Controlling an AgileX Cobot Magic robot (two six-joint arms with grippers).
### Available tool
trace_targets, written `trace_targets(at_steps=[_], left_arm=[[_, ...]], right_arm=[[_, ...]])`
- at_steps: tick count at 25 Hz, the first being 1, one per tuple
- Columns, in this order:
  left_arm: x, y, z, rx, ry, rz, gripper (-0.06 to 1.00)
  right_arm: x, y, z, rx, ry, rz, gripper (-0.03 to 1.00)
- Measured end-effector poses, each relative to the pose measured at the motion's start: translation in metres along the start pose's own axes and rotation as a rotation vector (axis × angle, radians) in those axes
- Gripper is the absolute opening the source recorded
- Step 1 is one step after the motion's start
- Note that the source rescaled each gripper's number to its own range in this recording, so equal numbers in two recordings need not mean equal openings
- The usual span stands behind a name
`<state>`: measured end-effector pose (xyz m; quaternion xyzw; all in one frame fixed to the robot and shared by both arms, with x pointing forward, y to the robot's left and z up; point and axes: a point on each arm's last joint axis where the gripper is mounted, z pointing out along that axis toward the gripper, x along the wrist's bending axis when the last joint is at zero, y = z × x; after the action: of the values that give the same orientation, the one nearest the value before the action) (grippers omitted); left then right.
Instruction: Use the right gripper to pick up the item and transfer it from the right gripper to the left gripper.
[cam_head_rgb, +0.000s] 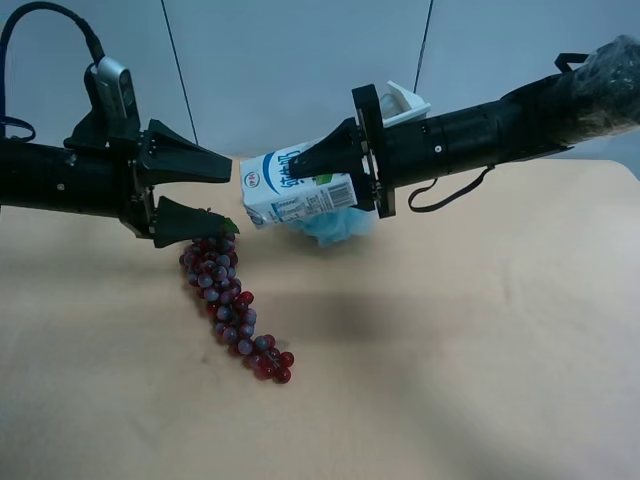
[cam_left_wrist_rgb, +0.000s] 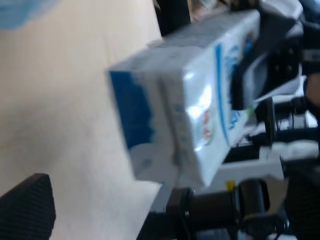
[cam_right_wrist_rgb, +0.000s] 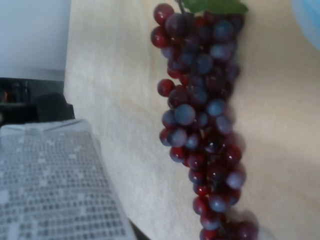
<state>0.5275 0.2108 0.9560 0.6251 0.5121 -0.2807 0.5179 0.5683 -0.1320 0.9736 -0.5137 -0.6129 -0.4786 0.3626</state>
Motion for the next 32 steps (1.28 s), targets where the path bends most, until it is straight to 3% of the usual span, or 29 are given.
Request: trace_targets(at_steps=[6, 10, 15, 32], left_arm=[[-0.019, 0.018, 0.021, 0.021, -0.045, 0.084, 1.0], [-0.009, 0.019, 0.031, 0.034, -0.045, 0.044, 1.0], [0.006, 0.016, 0.041, 0.044, -0.051, -0.028, 1.0], [0.008, 0.019, 0.042, 0.01, -0.067, -0.071, 0.98]], right_arm=[[0.0, 0.001, 0.0, -0.008, -0.003, 0.001, 0.0], [-0.003, 0.002, -0.001, -0.023, -0.022, 0.002, 0.0], [0.001, 0.002, 0.001, -0.028, 0.017, 0.005, 0.0], [0.003, 0.001, 0.004, -0.02, 0.023, -0.012, 0.0]])
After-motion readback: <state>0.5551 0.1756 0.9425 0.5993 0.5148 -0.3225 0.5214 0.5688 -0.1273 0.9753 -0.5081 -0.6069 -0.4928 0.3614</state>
